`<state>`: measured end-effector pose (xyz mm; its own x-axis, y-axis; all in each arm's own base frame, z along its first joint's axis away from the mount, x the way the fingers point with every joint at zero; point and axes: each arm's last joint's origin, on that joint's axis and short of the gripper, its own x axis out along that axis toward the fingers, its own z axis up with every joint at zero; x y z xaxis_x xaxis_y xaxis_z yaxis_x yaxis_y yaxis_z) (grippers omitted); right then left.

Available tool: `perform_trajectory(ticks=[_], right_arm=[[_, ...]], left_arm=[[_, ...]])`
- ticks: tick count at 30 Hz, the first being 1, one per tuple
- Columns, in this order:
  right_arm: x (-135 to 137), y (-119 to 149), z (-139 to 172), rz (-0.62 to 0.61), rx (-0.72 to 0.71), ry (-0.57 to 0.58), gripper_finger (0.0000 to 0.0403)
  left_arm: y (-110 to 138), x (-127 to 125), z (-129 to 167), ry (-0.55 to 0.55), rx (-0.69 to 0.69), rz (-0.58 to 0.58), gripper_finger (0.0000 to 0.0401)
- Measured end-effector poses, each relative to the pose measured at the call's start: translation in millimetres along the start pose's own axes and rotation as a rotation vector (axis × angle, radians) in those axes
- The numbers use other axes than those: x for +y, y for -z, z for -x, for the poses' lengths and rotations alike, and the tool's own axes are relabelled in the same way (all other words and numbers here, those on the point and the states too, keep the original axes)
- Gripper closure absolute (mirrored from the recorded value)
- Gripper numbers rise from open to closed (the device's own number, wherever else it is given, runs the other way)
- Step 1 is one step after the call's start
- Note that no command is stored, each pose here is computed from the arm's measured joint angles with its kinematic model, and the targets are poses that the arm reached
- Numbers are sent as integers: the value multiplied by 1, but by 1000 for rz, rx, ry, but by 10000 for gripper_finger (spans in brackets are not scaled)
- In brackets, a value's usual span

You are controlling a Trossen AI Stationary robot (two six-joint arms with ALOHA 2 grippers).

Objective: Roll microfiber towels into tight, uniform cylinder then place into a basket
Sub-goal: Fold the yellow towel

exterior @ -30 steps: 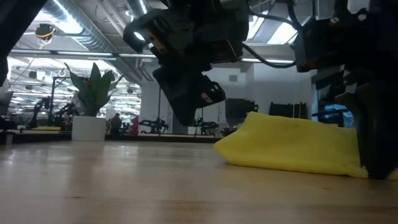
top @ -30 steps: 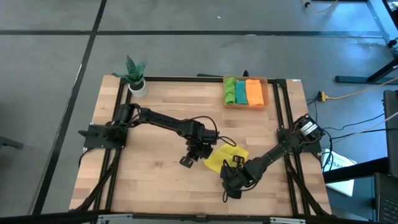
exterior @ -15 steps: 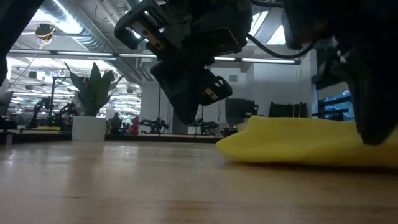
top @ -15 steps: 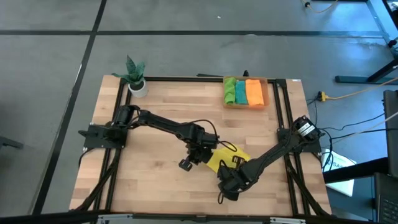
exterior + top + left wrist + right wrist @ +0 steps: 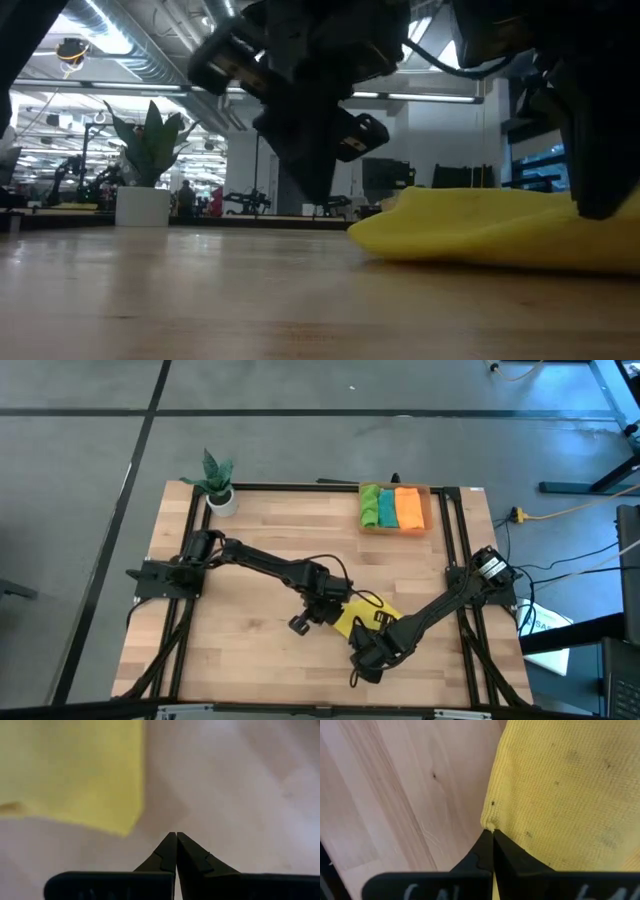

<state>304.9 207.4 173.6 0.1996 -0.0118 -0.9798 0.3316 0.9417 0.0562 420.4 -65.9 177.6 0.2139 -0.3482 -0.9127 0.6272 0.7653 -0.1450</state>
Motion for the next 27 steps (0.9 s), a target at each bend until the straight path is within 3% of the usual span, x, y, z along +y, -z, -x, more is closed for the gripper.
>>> perform_trajectory(ticks=[5, 14, 21, 27], right_arm=[[0, 0, 0, 3, 14, -11, 403], [-4, 3, 1, 4, 53, 24, 403], [-4, 3, 2, -73, 51, 20, 403], [-6, 1, 23, -115, 18, -39, 403]], left_arm=[[1, 3, 0, -98, 50, -6, 380], [-10, -4, -3, -134, -5, -75, 324], [-25, -15, -7, -161, -80, -194, 321], [-34, -18, -8, -191, -147, -246, 322]])
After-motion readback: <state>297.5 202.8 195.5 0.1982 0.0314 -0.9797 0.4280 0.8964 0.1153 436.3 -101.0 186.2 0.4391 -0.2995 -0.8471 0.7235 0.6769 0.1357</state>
